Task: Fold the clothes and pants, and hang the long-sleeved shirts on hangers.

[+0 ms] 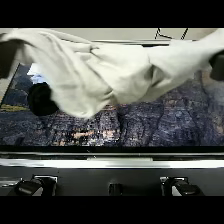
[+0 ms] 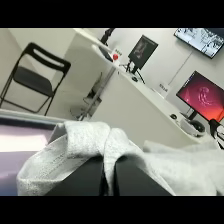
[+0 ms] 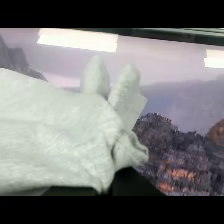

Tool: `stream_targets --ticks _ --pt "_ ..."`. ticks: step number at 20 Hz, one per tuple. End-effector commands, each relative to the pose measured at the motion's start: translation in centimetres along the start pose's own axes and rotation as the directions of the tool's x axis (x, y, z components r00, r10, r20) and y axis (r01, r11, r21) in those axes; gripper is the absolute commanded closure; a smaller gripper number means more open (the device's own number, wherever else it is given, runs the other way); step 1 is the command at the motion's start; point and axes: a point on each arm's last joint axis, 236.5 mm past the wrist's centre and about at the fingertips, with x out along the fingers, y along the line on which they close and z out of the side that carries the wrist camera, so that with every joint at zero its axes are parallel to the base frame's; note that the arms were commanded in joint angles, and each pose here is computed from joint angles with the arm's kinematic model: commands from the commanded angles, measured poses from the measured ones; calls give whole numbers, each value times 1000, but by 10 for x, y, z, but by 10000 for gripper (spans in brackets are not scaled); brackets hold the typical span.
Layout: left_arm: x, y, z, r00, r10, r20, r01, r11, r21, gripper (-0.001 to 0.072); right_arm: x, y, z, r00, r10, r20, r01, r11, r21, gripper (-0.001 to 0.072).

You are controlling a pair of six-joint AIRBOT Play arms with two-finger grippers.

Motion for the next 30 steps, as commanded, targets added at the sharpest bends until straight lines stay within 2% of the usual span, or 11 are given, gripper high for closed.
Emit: stream_targets --ticks 1,3,6,10,14,17,18,20,21,26,30 --pt "-21 13 10 995 95 9 -95 995 22 681 -19 0 -64 967 -13 -253 28 998 57 667" --pt "-30 72 -46 929 297 -223 -292 955 56 681 -4 0 -127 877 21 -480 45 991 125 667" --pt "-75 170 -162 631 528 -568 -523 831 191 680 41 0 -232 721 80 -688 71 980 188 667" --pt "-123 232 -310 362 460 -811 -677 727 110 680 115 -9 -351 684 83 -725 199 935 295 667" --pt "-93 262 -355 423 398 -814 -757 650 -76 680 148 6 -381 677 169 -717 244 867 434 667" --pt "-53 284 -337 487 435 -758 -755 646 -114 679 160 5 -366 719 168 -674 231 858 460 666" --pt "-47 289 -335 476 431 -767 -762 638 -114 614 160 5 -364 722 167 -671 229 858 460 666" --pt "-56 294 -337 401 390 -829 -780 620 -86 52 157 6 -367 710 173 -683 230 860 456 666" --pt "-71 295 -334 340 351 -872 -764 644 -38 -1 154 8 -369 697 180 -694 230 861 453 666" --pt "-184 285 -337 62 149 -987 -795 605 42 1 139 16 -382 631 214 -746 234 864 445 666" --pt "-196 267 -397 97 65 -993 -836 547 -46 3 138 16 -382 628 216 -748 233 864 446 666"
